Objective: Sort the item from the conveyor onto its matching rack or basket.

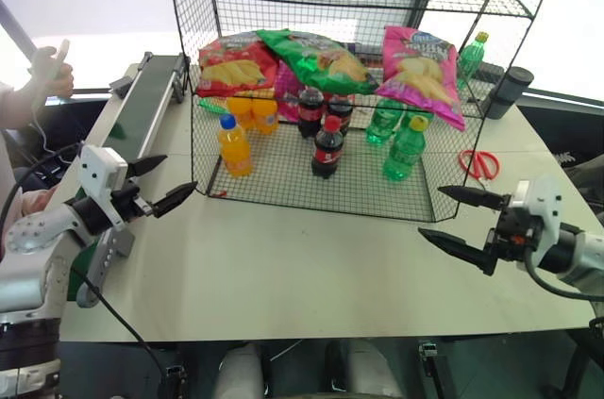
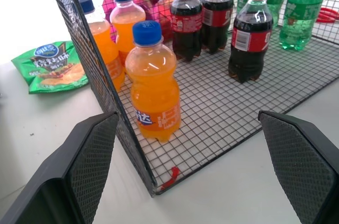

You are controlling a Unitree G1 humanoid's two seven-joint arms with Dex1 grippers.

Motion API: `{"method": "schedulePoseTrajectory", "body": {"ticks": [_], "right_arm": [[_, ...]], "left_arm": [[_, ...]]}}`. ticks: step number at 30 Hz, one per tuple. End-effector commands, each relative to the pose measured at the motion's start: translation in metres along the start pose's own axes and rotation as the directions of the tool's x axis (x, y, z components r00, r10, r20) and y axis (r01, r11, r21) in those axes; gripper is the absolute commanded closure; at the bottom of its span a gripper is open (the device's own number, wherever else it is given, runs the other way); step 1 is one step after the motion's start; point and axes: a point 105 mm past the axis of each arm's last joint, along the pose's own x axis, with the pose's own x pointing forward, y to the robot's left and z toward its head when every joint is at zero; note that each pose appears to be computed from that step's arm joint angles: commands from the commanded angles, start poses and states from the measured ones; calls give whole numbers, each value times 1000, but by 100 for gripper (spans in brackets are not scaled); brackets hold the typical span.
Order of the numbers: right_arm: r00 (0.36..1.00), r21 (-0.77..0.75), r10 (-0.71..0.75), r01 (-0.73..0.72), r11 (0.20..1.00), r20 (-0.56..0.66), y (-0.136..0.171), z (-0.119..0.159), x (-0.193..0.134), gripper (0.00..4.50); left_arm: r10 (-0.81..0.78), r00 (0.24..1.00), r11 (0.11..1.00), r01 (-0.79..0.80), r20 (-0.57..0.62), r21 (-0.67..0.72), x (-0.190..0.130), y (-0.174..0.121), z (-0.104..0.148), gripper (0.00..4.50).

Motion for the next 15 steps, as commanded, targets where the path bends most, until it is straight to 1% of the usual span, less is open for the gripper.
{"method": "schedulePoseTrajectory", "body": {"ticks": [1,3,6,9,11,15], "right_arm": [[1000,-44,-11,12,999,27,-1,9,0,6],[1000,-44,-10,11,999,26,0,8,0,6],[1000,-45,-11,12,999,22,1,7,0,6],[1000,-48,-12,13,999,14,1,5,-1,6],[1000,-48,-12,12,999,11,1,4,-2,6],[1000,-57,-14,15,998,6,0,1,-2,6]], "left_arm": [[-10,1000,998,10,6,55,4,0,6,0],[-14,1000,998,13,8,55,4,-1,5,0],[-43,999,999,43,15,20,2,-5,5,0],[-35,999,999,34,12,41,3,-4,4,0],[-51,998,998,50,30,45,5,-7,6,0],[-46,998,998,44,42,52,6,-3,7,0]]}}
